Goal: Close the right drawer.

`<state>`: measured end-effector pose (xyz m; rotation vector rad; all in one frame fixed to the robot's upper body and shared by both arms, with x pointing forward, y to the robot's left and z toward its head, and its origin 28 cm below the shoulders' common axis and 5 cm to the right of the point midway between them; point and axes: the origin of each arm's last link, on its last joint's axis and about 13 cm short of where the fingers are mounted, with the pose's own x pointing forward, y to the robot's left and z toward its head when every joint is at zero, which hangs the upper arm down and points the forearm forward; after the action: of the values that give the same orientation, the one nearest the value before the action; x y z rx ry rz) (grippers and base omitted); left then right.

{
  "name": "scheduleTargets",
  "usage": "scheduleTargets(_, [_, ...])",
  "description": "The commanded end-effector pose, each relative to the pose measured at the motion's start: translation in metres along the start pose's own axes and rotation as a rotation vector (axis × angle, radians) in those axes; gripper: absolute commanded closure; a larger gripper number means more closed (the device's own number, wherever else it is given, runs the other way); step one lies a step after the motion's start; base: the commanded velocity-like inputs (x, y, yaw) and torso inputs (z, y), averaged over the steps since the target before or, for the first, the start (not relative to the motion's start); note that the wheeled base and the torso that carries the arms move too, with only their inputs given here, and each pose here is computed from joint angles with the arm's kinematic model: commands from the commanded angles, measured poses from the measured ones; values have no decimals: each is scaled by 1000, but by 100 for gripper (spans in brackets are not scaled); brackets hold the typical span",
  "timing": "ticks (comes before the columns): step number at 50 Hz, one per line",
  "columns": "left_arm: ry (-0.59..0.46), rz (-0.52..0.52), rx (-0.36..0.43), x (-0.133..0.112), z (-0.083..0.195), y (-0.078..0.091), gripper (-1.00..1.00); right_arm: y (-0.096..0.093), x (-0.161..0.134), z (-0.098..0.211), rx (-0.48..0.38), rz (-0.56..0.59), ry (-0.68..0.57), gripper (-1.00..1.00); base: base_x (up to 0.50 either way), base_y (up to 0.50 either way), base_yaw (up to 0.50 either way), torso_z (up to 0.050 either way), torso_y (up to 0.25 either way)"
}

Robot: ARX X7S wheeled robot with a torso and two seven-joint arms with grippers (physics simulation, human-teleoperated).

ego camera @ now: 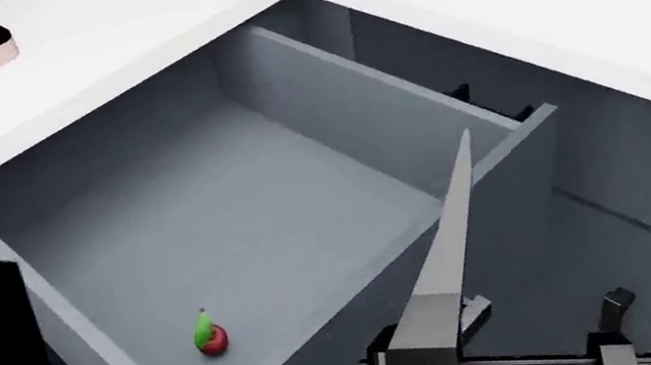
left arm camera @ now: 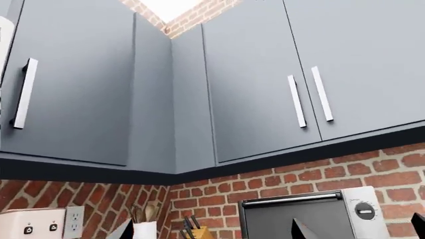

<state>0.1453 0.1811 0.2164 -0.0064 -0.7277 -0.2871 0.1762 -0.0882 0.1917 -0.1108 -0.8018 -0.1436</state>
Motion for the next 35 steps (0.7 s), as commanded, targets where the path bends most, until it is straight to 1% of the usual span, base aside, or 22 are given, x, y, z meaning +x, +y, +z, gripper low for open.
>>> scheduleTargets(1, [-2, -4, -3, 0, 1, -1, -100, 0, 0, -1, -5, -1, -1, -100, 0, 0, -500, 0, 0])
scheduleTargets(24, [5, -4, -8, -2, -2, -1, -100, 0, -1, -6, -10, -9, 4, -100, 0, 0, -500, 0, 1])
scheduleTargets(26, [4, -4, -8, -2, -2, -1, -100, 1, -2, -5, 4, 4, 5, -100, 0, 0, -500, 0, 0])
scheduleTargets(35, [0, -8, -7, -2, 0, -2, -100, -1, -1, -4, -9, -4, 5, -100, 0, 0, -500, 0, 0])
